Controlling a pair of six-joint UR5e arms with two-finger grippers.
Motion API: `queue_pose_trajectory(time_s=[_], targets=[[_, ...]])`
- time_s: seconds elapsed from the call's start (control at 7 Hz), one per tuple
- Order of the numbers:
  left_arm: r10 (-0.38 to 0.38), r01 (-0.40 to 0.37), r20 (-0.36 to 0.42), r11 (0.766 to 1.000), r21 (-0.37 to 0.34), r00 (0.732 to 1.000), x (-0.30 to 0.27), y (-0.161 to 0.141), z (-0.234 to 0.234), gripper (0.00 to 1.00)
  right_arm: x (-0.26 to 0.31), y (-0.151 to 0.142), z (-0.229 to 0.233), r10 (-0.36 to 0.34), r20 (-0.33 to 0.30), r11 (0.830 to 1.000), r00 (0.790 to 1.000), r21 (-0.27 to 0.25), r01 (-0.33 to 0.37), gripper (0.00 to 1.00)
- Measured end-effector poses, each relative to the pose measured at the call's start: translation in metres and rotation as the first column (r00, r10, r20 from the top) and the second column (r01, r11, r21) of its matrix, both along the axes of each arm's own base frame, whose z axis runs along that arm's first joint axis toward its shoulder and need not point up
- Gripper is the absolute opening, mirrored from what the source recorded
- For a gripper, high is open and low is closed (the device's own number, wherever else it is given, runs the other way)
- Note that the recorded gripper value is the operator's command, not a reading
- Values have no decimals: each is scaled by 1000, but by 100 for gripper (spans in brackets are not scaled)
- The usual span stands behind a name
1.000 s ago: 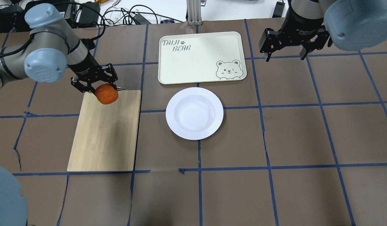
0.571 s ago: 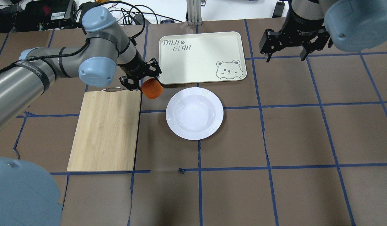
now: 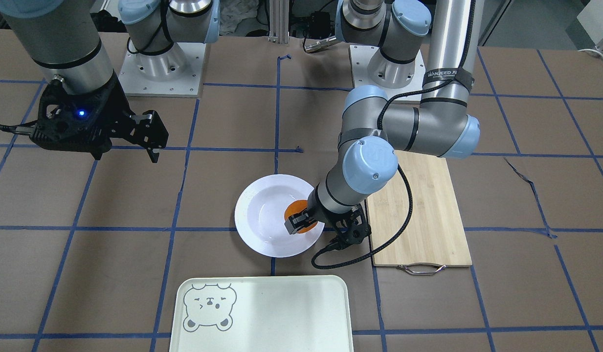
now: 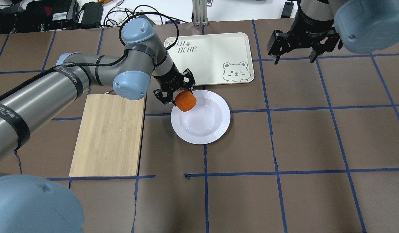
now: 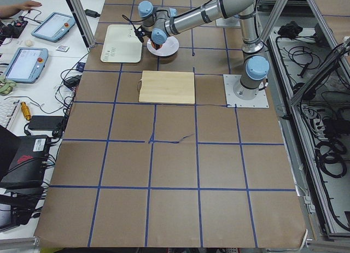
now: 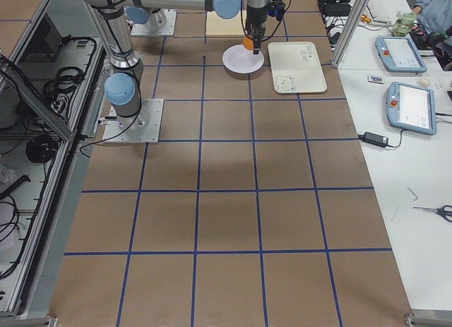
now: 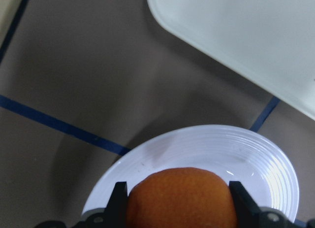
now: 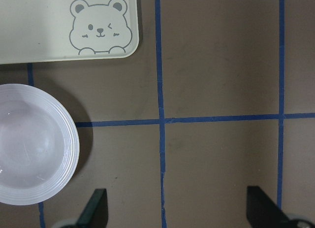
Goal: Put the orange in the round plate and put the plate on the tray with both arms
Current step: 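Lift the orange with the left gripper and carry it over the white plate, then open the left gripper to drop the orange onto the plate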
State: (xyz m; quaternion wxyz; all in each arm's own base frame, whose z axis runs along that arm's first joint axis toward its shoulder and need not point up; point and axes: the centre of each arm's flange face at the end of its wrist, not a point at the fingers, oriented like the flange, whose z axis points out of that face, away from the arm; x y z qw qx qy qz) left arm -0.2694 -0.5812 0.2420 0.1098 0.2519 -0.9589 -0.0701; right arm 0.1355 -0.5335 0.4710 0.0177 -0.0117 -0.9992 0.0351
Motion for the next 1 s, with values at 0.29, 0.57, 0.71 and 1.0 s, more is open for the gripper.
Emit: queue_pose_trajectory(time_s=[0.29, 0.57, 0.71, 1.0], targets=[[-7, 7, 0, 1000, 10, 1000, -11, 6, -4, 100, -1, 0, -1, 1, 0, 1000, 1000, 1, -1, 100], [6, -6, 1, 1000, 9, 1000, -15, 8, 1, 100, -1, -1, -1, 0, 5, 1000, 1000, -7, 0, 100], [9, -9, 0, 1000, -3, 1000, -13, 8, 9, 100, 0, -2, -2, -3, 27, 1000, 1000, -7, 3, 100], [-3, 3, 2, 998, -56, 1000, 6, -4, 37, 100, 9, -9, -17, -7, 121, 1000, 993, 16, 5, 100]])
